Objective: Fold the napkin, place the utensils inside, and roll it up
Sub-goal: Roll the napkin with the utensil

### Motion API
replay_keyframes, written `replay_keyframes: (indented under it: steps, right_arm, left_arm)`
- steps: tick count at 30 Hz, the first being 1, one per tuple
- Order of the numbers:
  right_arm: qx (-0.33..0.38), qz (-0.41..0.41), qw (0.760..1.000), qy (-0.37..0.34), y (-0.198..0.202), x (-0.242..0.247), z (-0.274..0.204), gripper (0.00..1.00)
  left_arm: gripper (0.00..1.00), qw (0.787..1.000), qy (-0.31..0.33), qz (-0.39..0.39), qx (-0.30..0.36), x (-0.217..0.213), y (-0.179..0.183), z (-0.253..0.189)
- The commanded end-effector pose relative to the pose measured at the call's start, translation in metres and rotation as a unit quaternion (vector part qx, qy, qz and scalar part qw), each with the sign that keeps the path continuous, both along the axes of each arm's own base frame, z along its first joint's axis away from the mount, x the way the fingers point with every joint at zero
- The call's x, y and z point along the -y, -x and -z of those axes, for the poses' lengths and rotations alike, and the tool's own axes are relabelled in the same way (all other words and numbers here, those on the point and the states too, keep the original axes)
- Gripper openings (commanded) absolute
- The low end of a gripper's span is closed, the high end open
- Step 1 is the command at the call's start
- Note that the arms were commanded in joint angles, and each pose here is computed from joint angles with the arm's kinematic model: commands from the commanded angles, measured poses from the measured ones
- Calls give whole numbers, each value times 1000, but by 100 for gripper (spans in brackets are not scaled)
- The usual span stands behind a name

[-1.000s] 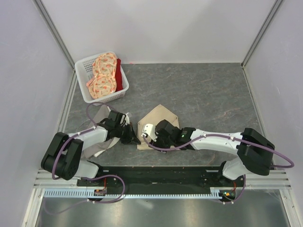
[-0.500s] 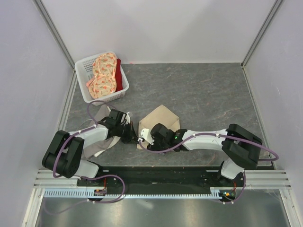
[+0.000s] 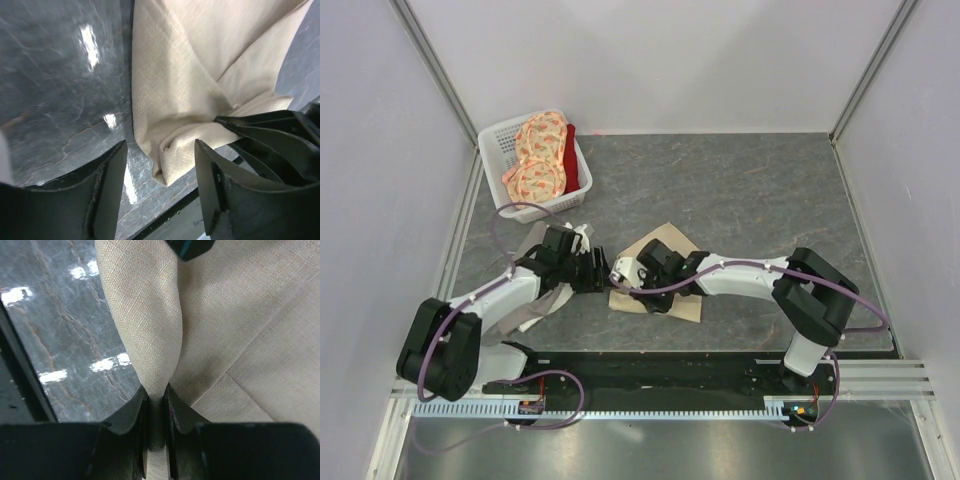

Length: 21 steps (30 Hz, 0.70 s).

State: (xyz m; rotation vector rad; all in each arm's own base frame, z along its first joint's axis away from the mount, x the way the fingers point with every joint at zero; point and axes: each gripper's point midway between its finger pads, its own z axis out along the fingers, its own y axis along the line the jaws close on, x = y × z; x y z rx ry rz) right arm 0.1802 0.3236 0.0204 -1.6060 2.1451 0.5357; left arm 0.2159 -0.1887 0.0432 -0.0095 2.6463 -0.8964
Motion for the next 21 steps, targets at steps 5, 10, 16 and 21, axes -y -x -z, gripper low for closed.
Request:
replay_keyframes:
  steps: [5,10,16,21]
  right_arm:
    - [-229,-10,973,-32,33,2,3,20]
    - [-336,1,939,-72,36,-4,-4,19]
    - [-401,16,912,-82,29,-3,1,19]
    - [-442,30,892,-93,24,1,8,18]
  left_arm:
    - [66,998,-5,-27,61,-12,0,-9]
    - [67,995,28,-18,96,-5,0,-20]
    - [67,994,33,-16,101,-3,0,-14]
    - [65,995,32,-10,93,-1,0,-7]
